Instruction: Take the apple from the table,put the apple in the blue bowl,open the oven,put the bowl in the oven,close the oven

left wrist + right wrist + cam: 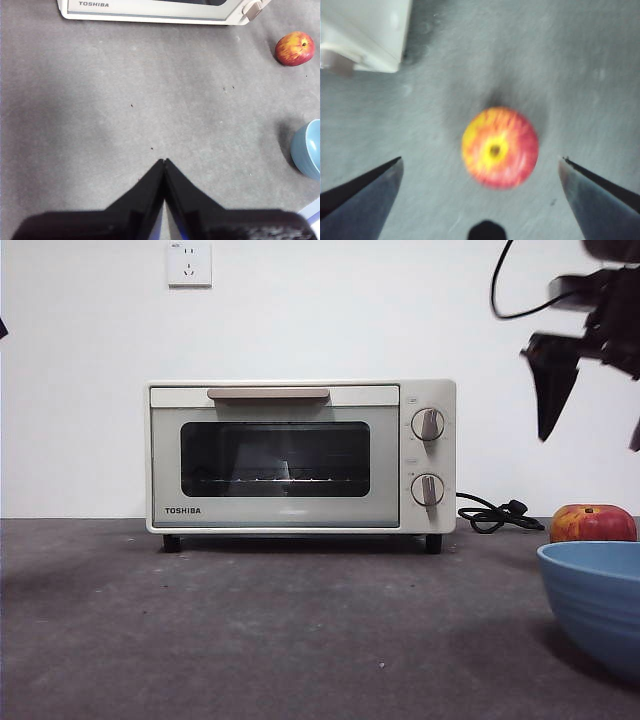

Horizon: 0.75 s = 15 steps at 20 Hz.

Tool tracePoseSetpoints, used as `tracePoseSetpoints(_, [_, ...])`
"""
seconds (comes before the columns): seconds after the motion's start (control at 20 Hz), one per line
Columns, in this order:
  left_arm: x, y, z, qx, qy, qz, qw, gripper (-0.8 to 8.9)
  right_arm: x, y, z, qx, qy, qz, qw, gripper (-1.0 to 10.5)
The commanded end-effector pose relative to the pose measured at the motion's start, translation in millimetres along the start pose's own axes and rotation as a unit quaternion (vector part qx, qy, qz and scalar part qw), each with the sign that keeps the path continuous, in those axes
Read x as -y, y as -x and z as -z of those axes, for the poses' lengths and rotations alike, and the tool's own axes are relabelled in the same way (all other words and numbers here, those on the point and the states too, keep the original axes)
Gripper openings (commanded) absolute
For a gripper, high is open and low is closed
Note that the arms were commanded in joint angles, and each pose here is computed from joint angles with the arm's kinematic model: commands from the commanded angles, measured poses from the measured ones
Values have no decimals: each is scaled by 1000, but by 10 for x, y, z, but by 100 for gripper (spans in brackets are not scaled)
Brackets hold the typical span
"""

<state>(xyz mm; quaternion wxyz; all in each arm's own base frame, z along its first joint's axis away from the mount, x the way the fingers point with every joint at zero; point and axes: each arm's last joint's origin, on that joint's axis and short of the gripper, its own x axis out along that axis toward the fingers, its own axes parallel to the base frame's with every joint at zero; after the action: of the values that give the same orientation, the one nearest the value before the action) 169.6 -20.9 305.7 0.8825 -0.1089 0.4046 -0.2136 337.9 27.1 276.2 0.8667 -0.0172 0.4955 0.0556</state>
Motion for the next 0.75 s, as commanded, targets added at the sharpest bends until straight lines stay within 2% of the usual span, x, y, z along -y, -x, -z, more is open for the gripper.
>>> tracePoseSetpoints(0.05, [0, 3, -7, 3, -8, 0, 1000, -5, -40, -189, -45, -21, 15, 8, 1000, 761])
tracePoseSetpoints(0.35, [0, 3, -7, 3, -9, 0, 1000, -5, -19, -632, -37, -72, 8, 9, 997, 756])
tracePoseSetpoints(0.5, [0, 3, -7, 3, -12, 0, 1000, -5, 1, -822, 2, -95, 9, 33, 995, 755])
tracePoseSetpoints(0.65, [0, 3, -6, 3, -12, 0, 1000, -5, 8, -926, 15, -101, -8, 39, 994, 746])
tracePoseSetpoints(0.7, [0, 3, -6, 3, -12, 0, 1000, -5, 9, -943, 14, -99, -15, 40, 994, 665])
tracePoseSetpoints(0.75, [0, 3, -6, 3, -12, 0, 1000, -5, 8, -947, 15, -100, -15, 40, 994, 518])
